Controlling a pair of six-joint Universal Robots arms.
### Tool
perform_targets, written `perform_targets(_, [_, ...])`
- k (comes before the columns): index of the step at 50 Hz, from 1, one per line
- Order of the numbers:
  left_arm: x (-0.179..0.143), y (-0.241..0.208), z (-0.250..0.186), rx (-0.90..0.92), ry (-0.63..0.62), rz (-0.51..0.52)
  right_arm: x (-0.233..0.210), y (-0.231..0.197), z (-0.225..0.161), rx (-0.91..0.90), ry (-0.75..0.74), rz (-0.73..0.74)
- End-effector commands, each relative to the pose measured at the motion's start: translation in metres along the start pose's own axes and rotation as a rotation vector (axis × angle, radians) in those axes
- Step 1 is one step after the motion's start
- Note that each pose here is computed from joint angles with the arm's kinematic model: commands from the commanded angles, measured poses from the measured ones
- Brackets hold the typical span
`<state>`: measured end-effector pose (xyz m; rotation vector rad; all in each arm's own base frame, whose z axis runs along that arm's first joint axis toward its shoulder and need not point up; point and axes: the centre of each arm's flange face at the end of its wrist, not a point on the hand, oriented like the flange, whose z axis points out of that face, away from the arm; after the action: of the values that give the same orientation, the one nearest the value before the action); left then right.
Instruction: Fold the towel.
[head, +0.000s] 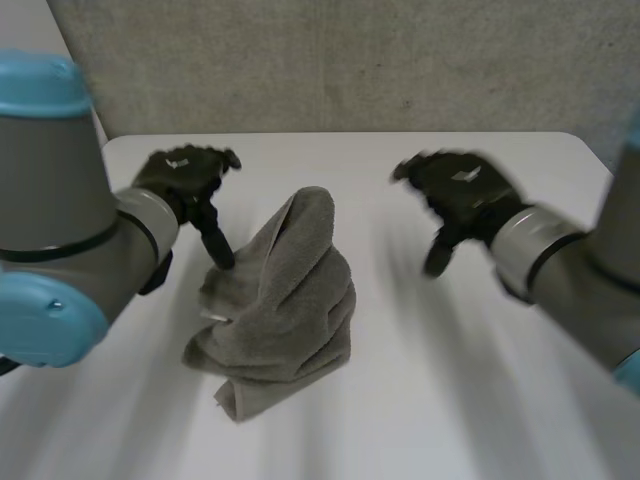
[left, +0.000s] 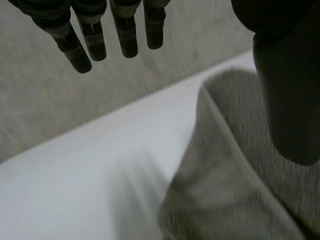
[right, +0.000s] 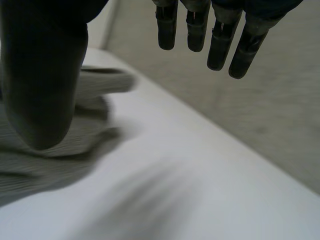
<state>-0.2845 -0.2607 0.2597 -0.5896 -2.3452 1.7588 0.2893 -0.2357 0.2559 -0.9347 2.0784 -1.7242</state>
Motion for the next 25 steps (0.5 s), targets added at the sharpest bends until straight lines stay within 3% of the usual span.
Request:
perform_targets(1, [0.003, 0.052, 0.037, -0.151, 0.029, 0.092, -0.072, 0.041, 0.014, -0.066, -0.222, -0.046])
perform_targets(8, [0.011, 0.091, 0.053, -0.249, 0.069, 0.115, -0.114, 0.069, 0.030, -0.016, -0.283, -0.087])
perform_targets(12, [0.014, 0.110, 0.060, -0.296, 0.076, 0.117, -0.112, 0.080, 0.049, -0.010, -0.194, -0.095])
perform_targets(21, [0.021, 0.109, 0.063, -0.231, 0.077, 0.108, -0.101, 0.076, 0.051, -0.010, -0.118, -0.163])
perform_targets(25, [0.027, 0.081, 0.050, -0.150, 0.086, 0.088, -0.096, 0.069, 0.039, -0.014, -0.114, -0.191])
